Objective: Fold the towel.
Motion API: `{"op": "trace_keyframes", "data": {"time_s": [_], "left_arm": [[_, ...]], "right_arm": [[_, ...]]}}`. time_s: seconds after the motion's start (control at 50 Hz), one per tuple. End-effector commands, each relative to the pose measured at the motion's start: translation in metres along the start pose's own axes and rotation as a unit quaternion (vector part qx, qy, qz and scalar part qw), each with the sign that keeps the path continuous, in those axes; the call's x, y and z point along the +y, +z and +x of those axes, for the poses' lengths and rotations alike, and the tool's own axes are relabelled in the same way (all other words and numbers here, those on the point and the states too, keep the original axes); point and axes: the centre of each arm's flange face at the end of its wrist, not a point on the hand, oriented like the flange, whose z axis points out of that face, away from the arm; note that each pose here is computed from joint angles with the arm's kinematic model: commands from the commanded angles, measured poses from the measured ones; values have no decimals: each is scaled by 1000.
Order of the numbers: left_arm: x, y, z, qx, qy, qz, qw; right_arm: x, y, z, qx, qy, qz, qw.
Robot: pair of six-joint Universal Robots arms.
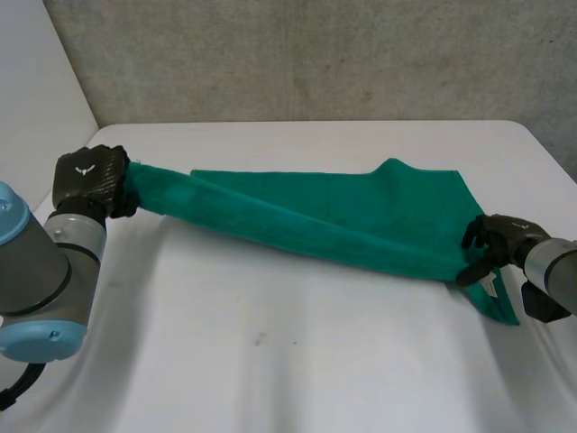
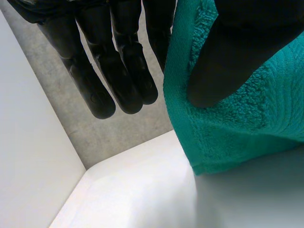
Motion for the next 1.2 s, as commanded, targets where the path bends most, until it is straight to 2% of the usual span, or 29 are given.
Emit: {"op": "trace_keyframes", "data": {"time_s": [0.02,0.34,0.5,0.64,0.76,1.2], "left_arm": [[3,-2,-10,-13,3,-9,1000],[1,-9,-29,-9,3,-29,1000],[4,-14,-29,-7,3,-47,999],[4,-20,-31,-8,3,-65,998],[4,-21,-34,-10,2,-70,997],[18,-6,-42,-21,2,-85,996]], "right_arm": [[8,-10,-4,-35,1,-15,999],[31,-17,1,-42,-12,-58,997],[30,-17,2,-38,-59,-41,997],[2,-37,0,-29,-117,12,993],[0,-50,-6,-35,-150,21,988],[33,-54,-11,-57,-139,-28,988]]}}
